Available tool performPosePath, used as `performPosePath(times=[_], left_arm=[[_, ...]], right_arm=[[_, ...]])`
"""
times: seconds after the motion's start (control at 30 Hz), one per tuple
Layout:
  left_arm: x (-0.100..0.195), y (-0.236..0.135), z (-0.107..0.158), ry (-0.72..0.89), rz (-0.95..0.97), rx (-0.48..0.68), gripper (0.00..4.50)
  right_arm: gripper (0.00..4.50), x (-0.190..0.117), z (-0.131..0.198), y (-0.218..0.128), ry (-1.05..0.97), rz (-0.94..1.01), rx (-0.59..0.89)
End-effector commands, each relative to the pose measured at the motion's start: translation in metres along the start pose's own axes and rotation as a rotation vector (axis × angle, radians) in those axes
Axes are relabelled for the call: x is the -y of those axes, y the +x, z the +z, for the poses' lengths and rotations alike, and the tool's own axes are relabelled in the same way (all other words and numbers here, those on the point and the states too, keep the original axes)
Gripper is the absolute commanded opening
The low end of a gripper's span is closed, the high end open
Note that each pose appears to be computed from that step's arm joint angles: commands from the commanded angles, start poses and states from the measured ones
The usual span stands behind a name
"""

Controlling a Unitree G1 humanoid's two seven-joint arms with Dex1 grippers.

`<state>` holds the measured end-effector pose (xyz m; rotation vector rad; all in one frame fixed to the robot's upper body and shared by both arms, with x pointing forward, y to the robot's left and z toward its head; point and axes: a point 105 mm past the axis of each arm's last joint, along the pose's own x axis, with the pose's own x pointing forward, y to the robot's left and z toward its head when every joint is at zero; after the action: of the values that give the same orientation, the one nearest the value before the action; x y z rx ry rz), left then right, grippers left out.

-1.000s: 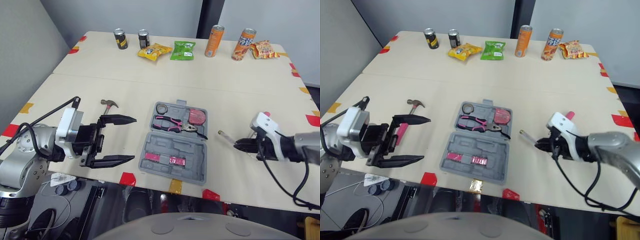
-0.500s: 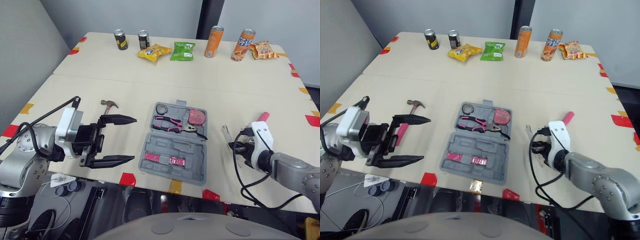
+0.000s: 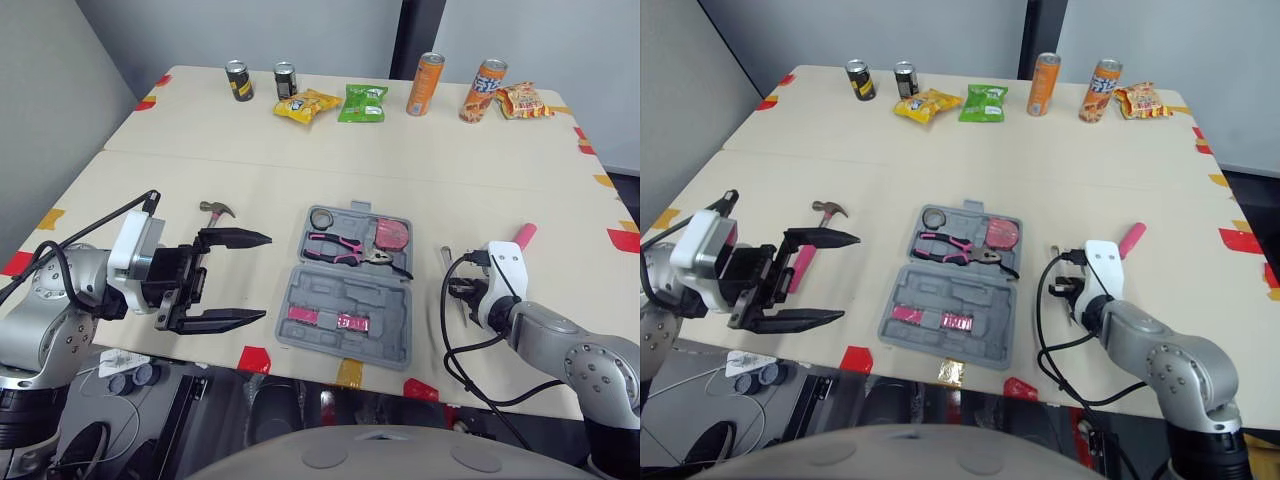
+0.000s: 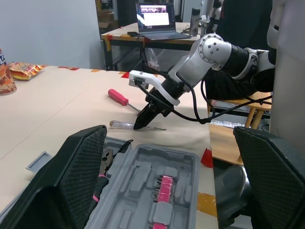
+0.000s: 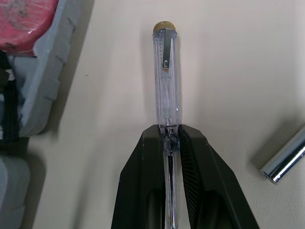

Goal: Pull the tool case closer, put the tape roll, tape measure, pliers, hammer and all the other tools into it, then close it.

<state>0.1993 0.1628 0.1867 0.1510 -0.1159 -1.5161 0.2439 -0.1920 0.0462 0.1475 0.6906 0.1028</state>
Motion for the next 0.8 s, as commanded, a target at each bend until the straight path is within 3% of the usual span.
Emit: performPosePath(times=[0.03,0.33,0.5,0.8], left_arm=[[-0.002,-0.002,0.006,0.027,-0.004,0.004,4.5],[-0.002,-0.006,0.006,0.022,-0.002,-0.006,4.5],[-0.002,-0.007,0.006,0.018,-0.002,-0.007,4.5],[-0.003,-0.007,0.007,0.021,-0.007,-0.005,4.5]], right_arm=[[1.08,0.001,0.004,0.003,-0.004,-0.003,0.03],[4.08,0.003,0.002,-0.01,-0.187,0.058,0.109],[4.08,-0.004,-0.005,-0.016,-0.278,0.152,0.169],[4.08,-0.002,-0.009,-0.002,-0.257,0.219,0.252]])
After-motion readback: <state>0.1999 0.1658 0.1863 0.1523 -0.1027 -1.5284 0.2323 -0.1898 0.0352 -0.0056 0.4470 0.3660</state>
